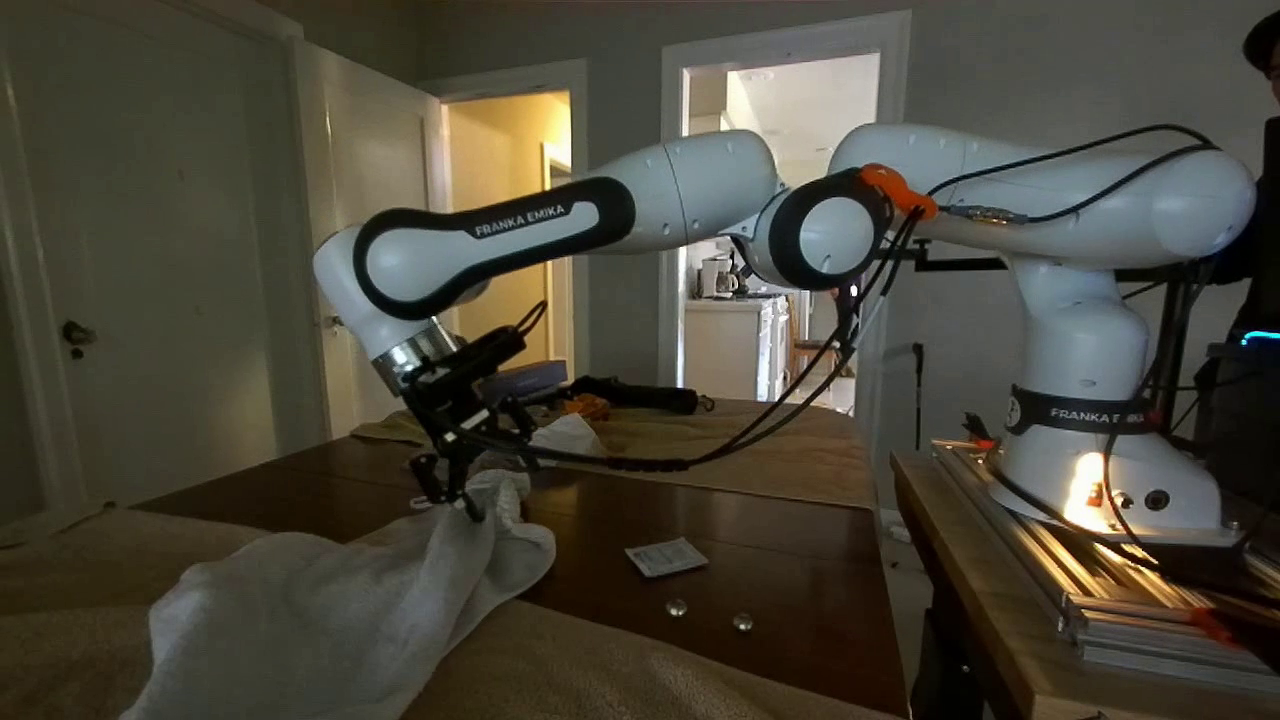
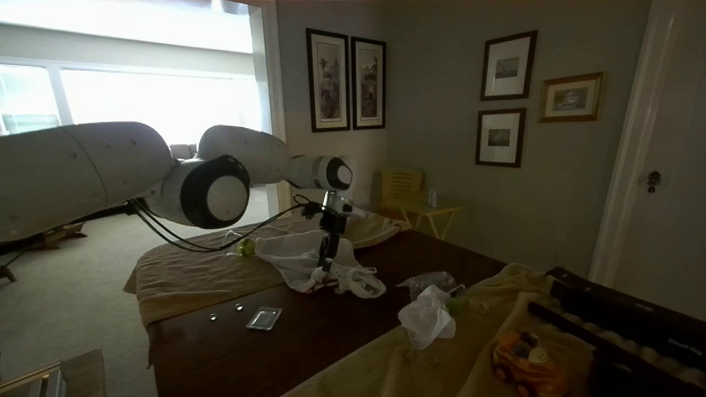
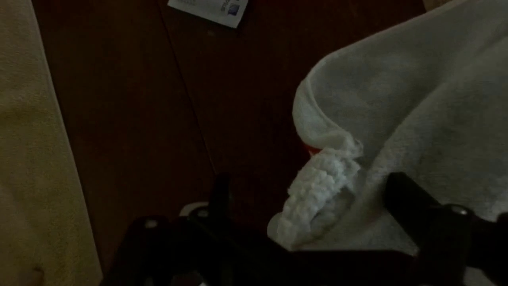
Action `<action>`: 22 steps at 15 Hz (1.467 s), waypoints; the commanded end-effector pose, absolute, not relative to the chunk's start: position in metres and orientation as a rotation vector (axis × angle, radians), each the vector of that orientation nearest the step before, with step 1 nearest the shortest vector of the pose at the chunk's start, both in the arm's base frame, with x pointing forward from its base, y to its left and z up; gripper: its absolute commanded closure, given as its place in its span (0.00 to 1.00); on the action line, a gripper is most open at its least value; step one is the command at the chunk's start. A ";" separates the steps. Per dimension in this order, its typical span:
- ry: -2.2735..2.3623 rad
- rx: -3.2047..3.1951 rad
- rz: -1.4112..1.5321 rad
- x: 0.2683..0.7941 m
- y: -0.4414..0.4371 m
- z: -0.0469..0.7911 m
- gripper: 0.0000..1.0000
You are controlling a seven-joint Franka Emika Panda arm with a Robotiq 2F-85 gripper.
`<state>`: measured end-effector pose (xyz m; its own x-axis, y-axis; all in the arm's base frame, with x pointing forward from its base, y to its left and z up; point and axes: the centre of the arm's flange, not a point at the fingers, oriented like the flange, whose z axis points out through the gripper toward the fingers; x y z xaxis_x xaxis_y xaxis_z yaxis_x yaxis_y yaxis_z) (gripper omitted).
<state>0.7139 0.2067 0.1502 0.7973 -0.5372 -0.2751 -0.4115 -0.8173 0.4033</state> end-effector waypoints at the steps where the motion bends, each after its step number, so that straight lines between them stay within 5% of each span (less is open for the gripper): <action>1: -0.757 2.733 -0.510 0.659 0.188 0.117 0.00; 3: -0.733 2.744 -0.480 0.667 0.192 0.107 0.03; 4: -0.717 2.743 -0.469 0.670 0.194 0.110 0.26; 6: -0.706 2.742 -0.444 0.675 0.196 0.120 0.30; 15: -0.727 2.691 -0.329 0.685 0.191 0.191 0.95; 22: -0.881 2.578 -0.317 0.664 0.182 0.248 0.98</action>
<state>0.7359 0.1936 0.2312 0.8122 -0.5741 -0.1033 -0.4955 -0.7726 0.3970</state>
